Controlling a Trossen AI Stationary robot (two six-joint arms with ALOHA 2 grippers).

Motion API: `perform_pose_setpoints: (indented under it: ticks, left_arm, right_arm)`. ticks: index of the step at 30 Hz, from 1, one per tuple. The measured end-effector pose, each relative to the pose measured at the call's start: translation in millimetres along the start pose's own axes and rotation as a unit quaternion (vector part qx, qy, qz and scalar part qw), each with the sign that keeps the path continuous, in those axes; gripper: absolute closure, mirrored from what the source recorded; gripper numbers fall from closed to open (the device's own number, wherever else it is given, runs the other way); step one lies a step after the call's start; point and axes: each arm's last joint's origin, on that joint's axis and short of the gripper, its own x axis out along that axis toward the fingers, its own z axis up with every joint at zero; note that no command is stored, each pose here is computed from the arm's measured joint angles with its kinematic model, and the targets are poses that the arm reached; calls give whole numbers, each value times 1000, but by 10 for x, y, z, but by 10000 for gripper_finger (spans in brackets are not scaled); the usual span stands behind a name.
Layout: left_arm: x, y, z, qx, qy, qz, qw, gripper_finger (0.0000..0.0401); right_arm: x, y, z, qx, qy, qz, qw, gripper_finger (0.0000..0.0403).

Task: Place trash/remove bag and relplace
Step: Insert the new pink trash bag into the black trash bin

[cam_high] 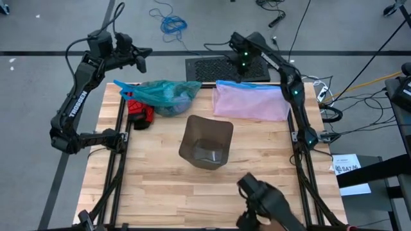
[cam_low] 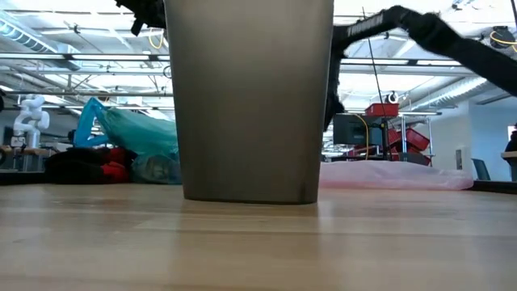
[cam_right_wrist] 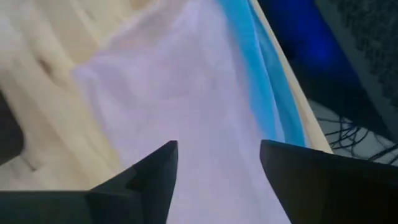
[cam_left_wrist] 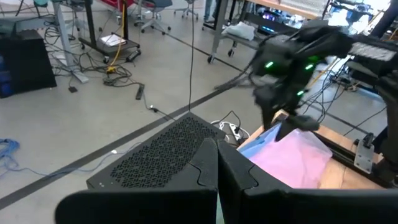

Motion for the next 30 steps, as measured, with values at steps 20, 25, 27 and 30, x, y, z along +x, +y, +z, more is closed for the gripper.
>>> perform_pose_setpoints:
  ticks: [20, 25, 27, 30]
  left_arm:
    - [-13, -5, -27, -6, 12, 1, 1000, 401]
    - [-13, -6, -32, -7, 15, 0, 1000, 401]
    - [-13, -6, -32, -7, 15, 0, 1000, 401]
    - [-14, -6, -33, -7, 15, 0, 1000, 401]
  right_arm:
    - [907, -748, -33, 70, 128, -42, 988, 197]
    - [1033, -787, -35, 75, 140, -33, 987, 200]
    - [1077, -790, -32, 74, 144, -31, 986, 213]
    - [1094, -756, -16, 67, 146, -31, 987, 266]
